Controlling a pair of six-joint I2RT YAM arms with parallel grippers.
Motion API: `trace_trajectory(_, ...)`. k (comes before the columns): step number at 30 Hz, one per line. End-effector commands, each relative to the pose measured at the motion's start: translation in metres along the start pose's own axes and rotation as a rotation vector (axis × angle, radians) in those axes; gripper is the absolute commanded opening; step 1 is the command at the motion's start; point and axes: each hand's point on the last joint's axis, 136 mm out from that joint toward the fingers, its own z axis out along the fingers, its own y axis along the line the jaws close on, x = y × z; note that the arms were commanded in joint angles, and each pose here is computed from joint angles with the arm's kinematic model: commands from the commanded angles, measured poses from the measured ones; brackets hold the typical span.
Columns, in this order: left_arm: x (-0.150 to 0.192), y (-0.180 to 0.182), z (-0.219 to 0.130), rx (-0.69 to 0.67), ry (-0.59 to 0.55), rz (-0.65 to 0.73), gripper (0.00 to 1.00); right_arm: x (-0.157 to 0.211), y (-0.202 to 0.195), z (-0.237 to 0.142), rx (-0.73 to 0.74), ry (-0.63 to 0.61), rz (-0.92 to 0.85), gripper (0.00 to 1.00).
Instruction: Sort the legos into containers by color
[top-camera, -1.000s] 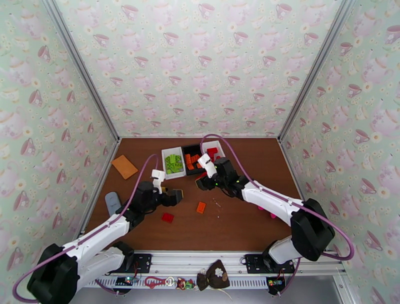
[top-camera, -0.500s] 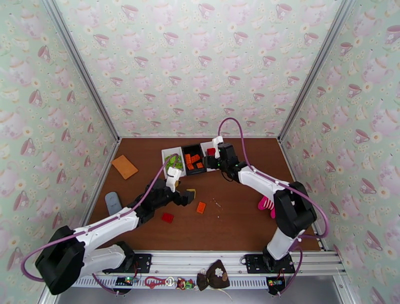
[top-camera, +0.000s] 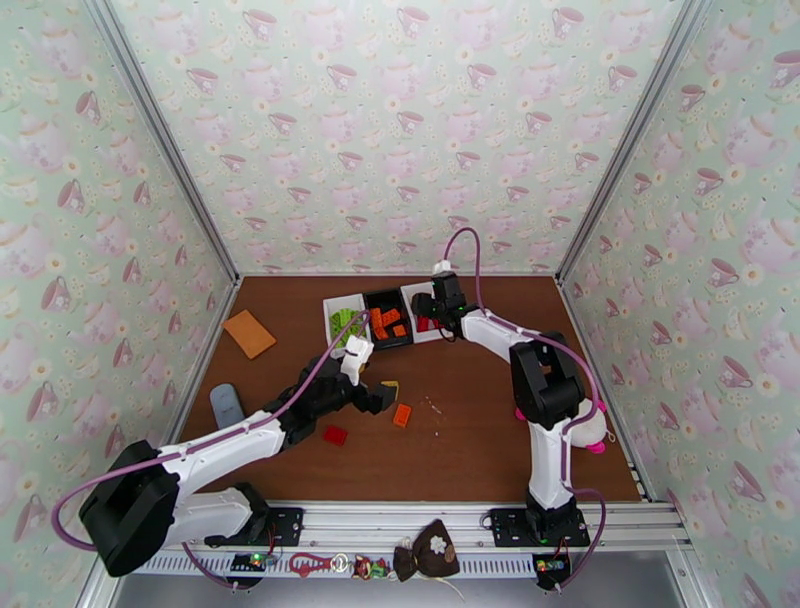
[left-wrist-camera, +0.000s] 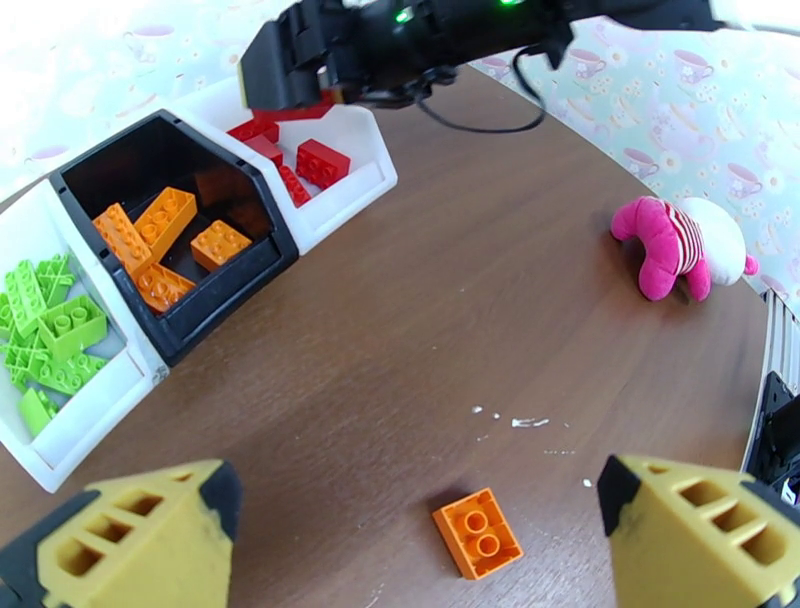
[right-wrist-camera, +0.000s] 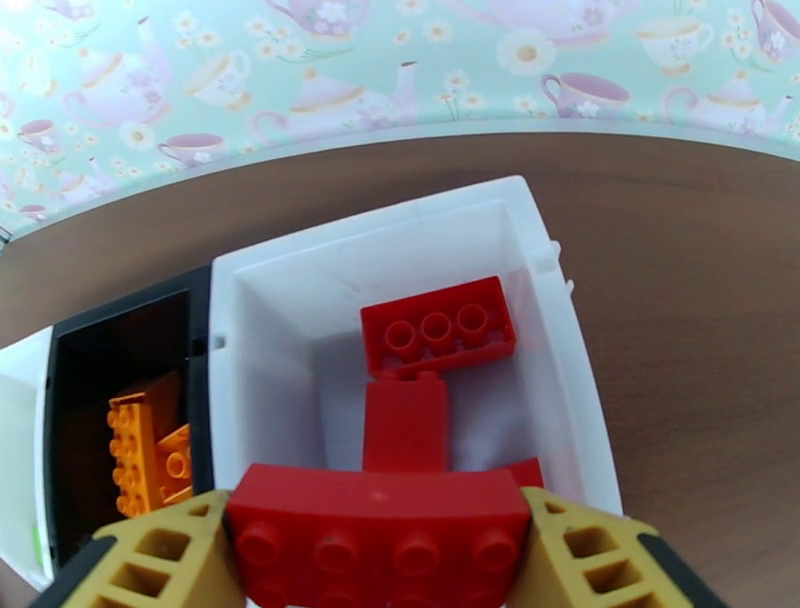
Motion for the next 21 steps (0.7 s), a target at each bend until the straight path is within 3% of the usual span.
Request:
trace_trajectory(1,-0.019,0.000,0.000,-0.017,-0.036,0.036,1.00,-0.021,0.002,-0.002,0.009,-0.054,0.023,0.56)
trace_trajectory(6,-0.026,0.007,-0.008,-0.072,-0.024,0.039,1.00,-0.032,0.004,-0.026,-0.006,-0.095,-0.003,0.72)
trace_trajectory(14,-0.014,0.019,-0.031,-0.175,0.094,-0.014,1.00,-0.022,0.016,-0.072,-0.111,-0.087,-0.061,0.89)
trace_trajectory(21,0.012,0.044,-0.065,-0.366,0.225,-0.147,1.00,-0.006,0.031,-0.117,-0.222,-0.085,-0.150,0.92)
